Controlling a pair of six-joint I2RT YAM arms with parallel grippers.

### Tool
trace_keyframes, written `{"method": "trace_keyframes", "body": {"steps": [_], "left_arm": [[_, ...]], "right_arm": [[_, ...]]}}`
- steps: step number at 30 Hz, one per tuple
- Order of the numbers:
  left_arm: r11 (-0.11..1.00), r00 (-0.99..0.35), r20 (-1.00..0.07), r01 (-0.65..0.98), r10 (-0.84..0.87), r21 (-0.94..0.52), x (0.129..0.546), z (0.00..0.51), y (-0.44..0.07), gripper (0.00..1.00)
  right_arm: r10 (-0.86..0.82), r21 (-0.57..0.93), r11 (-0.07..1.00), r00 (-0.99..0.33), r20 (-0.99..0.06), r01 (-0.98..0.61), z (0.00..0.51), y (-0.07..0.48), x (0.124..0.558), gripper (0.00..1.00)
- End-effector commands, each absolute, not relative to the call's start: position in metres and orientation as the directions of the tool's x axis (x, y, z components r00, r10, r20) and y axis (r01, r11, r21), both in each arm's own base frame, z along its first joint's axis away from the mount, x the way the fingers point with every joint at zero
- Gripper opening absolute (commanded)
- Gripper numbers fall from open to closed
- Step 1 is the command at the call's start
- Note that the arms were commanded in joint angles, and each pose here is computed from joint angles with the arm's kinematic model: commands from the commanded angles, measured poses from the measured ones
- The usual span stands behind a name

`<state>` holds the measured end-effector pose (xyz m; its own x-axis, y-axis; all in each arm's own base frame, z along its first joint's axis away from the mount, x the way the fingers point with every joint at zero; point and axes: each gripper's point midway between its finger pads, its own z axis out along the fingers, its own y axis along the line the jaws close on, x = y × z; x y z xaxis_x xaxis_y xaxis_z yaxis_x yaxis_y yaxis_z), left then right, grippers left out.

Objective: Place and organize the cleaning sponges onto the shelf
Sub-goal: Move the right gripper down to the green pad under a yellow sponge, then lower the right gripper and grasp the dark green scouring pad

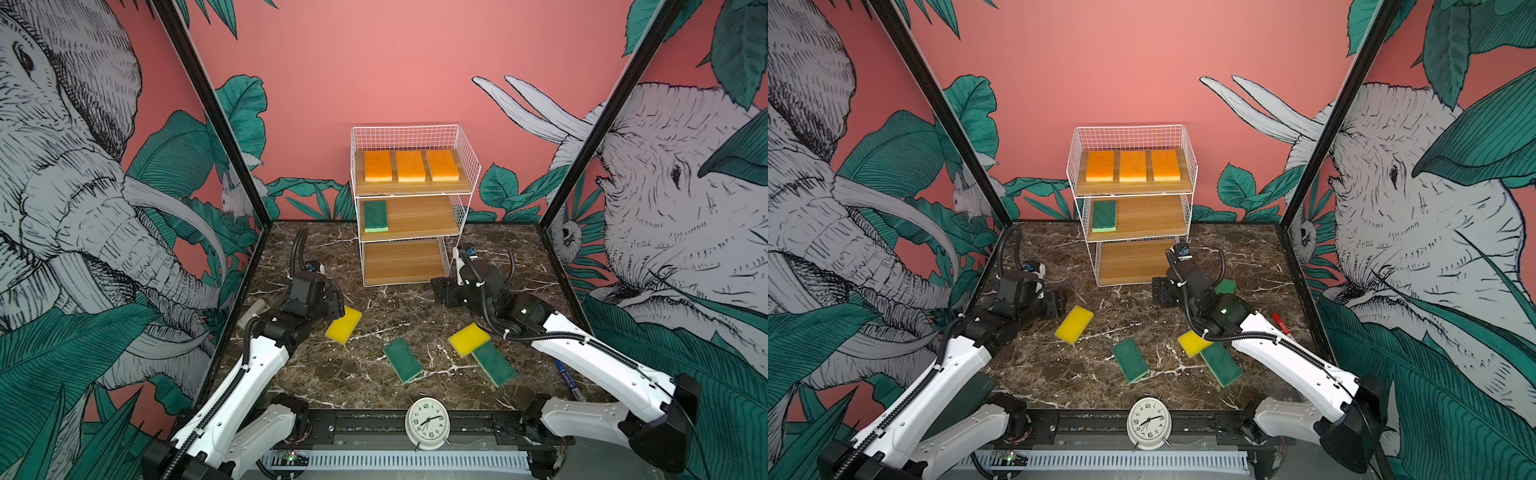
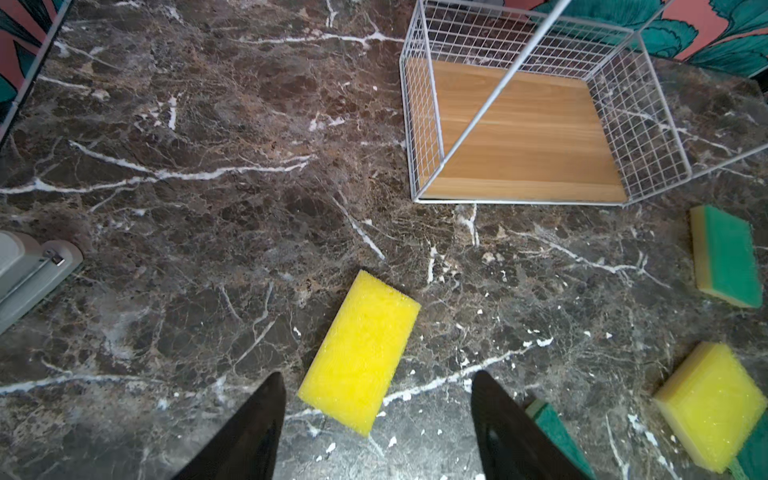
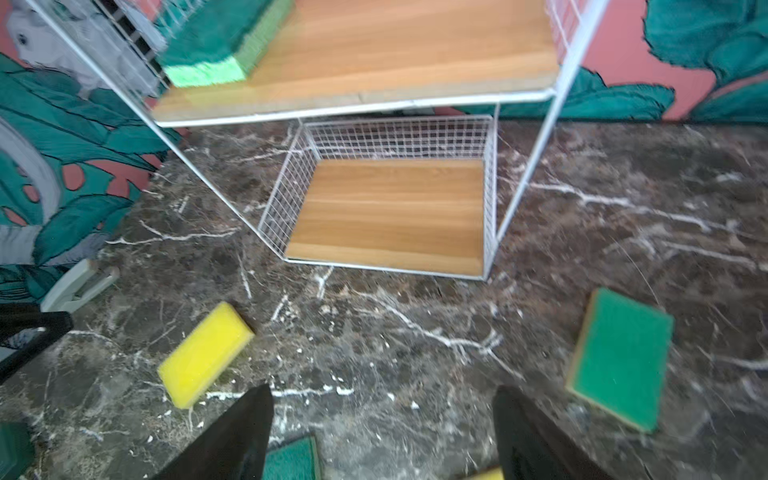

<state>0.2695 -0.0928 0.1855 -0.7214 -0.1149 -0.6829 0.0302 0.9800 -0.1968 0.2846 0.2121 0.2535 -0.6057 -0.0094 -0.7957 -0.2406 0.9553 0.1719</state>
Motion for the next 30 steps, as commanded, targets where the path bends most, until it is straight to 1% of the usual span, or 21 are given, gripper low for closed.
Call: {"method": "trace_keyframes", "body": {"steps": [1, 2, 4, 7, 13, 15, 20, 22, 25, 30], "left_arm": [[0.986, -0.758, -0.644, 0.001, -0.106, -0.164, 0.254, 0.171, -0.089, 0.72], [0.988, -0.763, -0.639, 0.008, -0.094, -0.156, 0.252, 0.169, -0.090, 0.72], [0.989, -0.773, -0.629, 0.016, -0.080, -0.145, 0.249, 0.165, -0.092, 0.74], [0.989, -0.777, -0.625, 0.021, -0.077, -0.148, 0.247, 0.160, -0.095, 0.76], [0.987, -0.786, -0.614, 0.042, -0.065, -0.158, 0.244, 0.152, -0.100, 0.78], [0.987, -0.787, -0.614, 0.043, -0.063, -0.157, 0.242, 0.150, -0.099, 0.78], [0.985, -0.787, -0.613, 0.039, -0.073, -0.167, 0.238, 0.143, -0.098, 0.80], [0.983, -0.793, -0.605, 0.040, -0.077, -0.178, 0.236, 0.140, -0.099, 0.80], [0.981, -0.795, -0.601, 0.042, -0.083, -0.190, 0.234, 0.138, -0.101, 0.80], [0.981, -0.795, -0.598, 0.022, -0.099, -0.192, 0.230, 0.135, -0.096, 0.80]], "right_arm": [[-0.045, 0.056, 0.992, -0.721, -0.691, -0.116, 0.216, 0.163, 0.256, 0.91], [-0.047, 0.037, 0.995, -0.741, -0.670, -0.097, 0.208, 0.154, 0.249, 0.92], [-0.025, -0.029, 1.000, -0.792, -0.609, -0.009, 0.189, 0.125, 0.232, 0.96], [0.011, -0.109, 0.991, -0.859, -0.512, 0.077, 0.164, 0.091, 0.208, 0.99], [0.073, -0.139, 0.983, -0.953, -0.293, 0.119, 0.118, 0.069, 0.165, 0.99], [0.092, -0.138, 0.982, -0.965, -0.246, 0.128, 0.108, 0.065, 0.152, 0.99], [0.086, -0.177, 0.977, -0.977, -0.195, 0.121, 0.101, 0.050, 0.136, 0.99], [0.074, -0.144, 0.985, -0.985, -0.156, 0.097, 0.091, 0.054, 0.131, 0.99], [0.095, -0.100, 0.989, -0.986, -0.134, 0.109, 0.078, 0.056, 0.130, 0.99], [0.136, -0.040, 0.989, -0.985, -0.104, 0.141, 0.062, 0.060, 0.140, 0.99]]}}
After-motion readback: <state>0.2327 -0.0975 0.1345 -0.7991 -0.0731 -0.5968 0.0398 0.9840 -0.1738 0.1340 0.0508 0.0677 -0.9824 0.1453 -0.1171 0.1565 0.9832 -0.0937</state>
